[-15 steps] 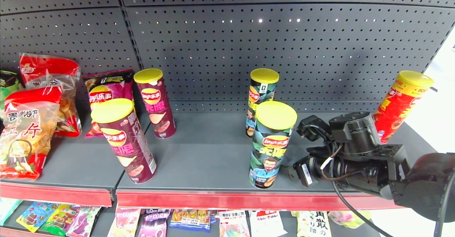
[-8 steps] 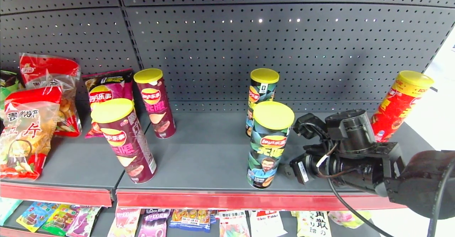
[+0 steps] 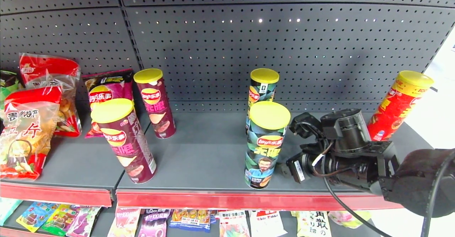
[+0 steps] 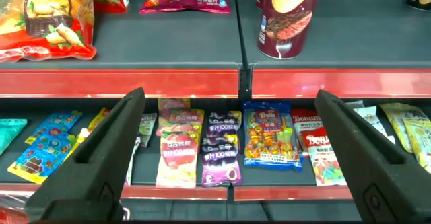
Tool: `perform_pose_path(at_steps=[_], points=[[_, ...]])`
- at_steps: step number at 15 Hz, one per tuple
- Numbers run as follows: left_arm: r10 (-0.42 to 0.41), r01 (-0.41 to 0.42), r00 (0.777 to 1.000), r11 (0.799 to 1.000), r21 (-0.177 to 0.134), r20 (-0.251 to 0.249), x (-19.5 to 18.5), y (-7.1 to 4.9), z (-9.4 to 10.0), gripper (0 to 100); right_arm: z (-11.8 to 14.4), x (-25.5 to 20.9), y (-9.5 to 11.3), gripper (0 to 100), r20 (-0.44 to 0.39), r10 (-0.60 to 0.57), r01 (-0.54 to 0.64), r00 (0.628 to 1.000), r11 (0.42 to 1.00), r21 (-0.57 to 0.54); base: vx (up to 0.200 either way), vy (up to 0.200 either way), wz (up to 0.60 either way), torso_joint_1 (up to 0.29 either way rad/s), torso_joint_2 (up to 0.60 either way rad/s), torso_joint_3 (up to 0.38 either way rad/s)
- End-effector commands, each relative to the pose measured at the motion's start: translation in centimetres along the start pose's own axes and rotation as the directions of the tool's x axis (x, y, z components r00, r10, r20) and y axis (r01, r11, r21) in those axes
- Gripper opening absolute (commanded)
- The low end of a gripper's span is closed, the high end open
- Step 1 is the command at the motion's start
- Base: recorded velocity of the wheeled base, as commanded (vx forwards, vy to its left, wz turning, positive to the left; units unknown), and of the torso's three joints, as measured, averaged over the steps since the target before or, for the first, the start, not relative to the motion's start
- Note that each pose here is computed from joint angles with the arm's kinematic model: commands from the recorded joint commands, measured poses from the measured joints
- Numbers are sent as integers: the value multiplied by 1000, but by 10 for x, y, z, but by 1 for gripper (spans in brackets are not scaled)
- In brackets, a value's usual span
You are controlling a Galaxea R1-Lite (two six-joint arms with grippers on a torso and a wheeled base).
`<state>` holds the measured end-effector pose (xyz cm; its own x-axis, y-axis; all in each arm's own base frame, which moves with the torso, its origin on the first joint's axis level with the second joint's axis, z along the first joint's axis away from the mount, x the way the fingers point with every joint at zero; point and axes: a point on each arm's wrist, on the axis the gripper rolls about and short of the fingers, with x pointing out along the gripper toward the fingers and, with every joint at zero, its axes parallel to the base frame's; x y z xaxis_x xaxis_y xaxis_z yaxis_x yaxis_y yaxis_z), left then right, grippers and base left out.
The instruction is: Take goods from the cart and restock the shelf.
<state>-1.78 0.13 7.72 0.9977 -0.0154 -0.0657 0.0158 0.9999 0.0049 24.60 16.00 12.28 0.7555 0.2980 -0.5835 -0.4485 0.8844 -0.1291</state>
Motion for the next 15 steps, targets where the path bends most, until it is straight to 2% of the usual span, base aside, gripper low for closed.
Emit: perform_pose_path(at_steps=[1,9,15], points=[[0,0,1000,1000,0,-2,0,0,0,100,1,1,0,100,1,1,-1,1000,1000,-1,0,0,0,0,0,0],[0,0,1000,1000,0,-2,0,0,0,100,0,1,0,100,0,-2,2,1000,1000,0,0,0,0,0,0,0],[0,0,1000,1000,0,-3,0,0,0,100,-7,-41,-24,100,53,-72,67,996,994,88,0,0,0,0,0,0]])
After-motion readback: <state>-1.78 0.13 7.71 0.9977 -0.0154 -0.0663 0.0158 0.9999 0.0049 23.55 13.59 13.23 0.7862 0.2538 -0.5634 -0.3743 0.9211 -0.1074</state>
